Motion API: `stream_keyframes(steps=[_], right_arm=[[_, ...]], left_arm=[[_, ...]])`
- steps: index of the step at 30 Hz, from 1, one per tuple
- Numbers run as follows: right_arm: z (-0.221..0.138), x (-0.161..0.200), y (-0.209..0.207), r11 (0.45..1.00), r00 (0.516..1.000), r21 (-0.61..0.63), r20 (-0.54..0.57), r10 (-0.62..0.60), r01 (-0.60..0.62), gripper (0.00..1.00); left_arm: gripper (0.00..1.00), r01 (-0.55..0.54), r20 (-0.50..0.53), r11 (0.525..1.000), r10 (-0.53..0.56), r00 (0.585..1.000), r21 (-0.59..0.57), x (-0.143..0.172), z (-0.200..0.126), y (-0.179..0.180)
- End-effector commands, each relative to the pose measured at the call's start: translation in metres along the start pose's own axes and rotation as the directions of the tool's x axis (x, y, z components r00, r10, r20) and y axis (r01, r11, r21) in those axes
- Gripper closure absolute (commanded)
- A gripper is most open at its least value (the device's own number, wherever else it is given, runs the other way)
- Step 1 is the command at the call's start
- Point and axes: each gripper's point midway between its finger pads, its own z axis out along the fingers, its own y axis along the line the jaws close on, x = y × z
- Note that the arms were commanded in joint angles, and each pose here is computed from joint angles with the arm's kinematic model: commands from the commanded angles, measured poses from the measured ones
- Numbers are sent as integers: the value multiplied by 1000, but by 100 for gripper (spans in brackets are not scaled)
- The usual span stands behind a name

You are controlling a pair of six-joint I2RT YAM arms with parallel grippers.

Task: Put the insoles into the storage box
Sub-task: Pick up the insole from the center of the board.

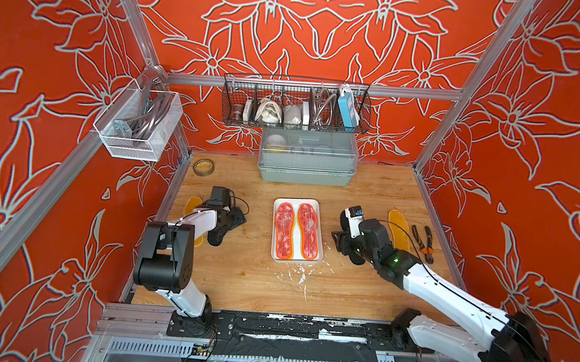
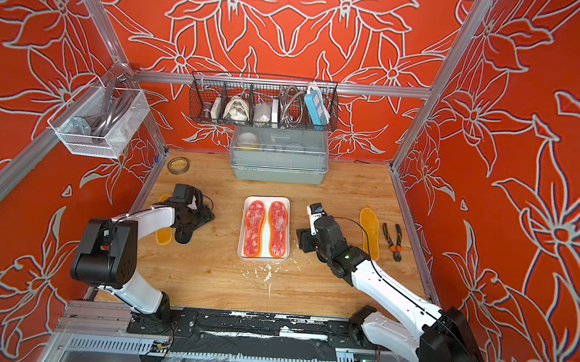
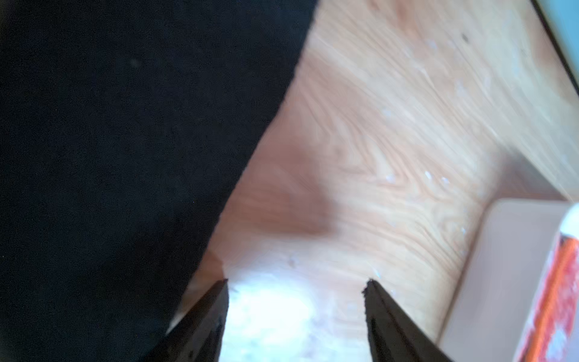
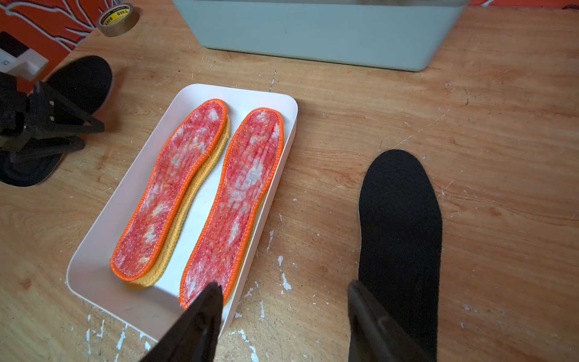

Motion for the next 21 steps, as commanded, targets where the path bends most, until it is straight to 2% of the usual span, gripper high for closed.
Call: stream_keyframes(steps=[1, 6, 8, 10, 15, 17, 21], right_arm=[[2, 1, -4, 1000, 1000, 20, 7, -1, 0, 34], [4, 3, -4, 1000, 1000, 19, -2, -3, 3, 34], [4, 2, -4, 1000, 1000, 21, -3, -3, 3, 34], [5, 3, -4, 1000, 1000, 20, -3, -3, 3, 34], [9, 5, -2, 1000, 1000, 13, -14, -2, 2, 34], [10, 5, -1, 1000, 1000, 9, -18, -3, 3, 34], [10, 7, -3, 1000, 1000, 14, -20, -5, 5, 34]], left_arm=[[30, 56, -91, 998, -53, 994, 30, 32, 1, -5], [30, 19, -27, 999, -18, 999, 48, 21, -19, -17], [30, -16, 54, 1000, 16, 998, -2, 5, -35, -12], [30, -43, 103, 999, 43, 994, -3, -9, -47, -12], [32, -29, 168, 1000, 27, 985, 9, -52, -59, 5], [33, -43, 159, 999, 47, 986, -26, -67, -58, 15], [32, -58, 59, 996, 62, 996, -69, -81, -46, 31]])
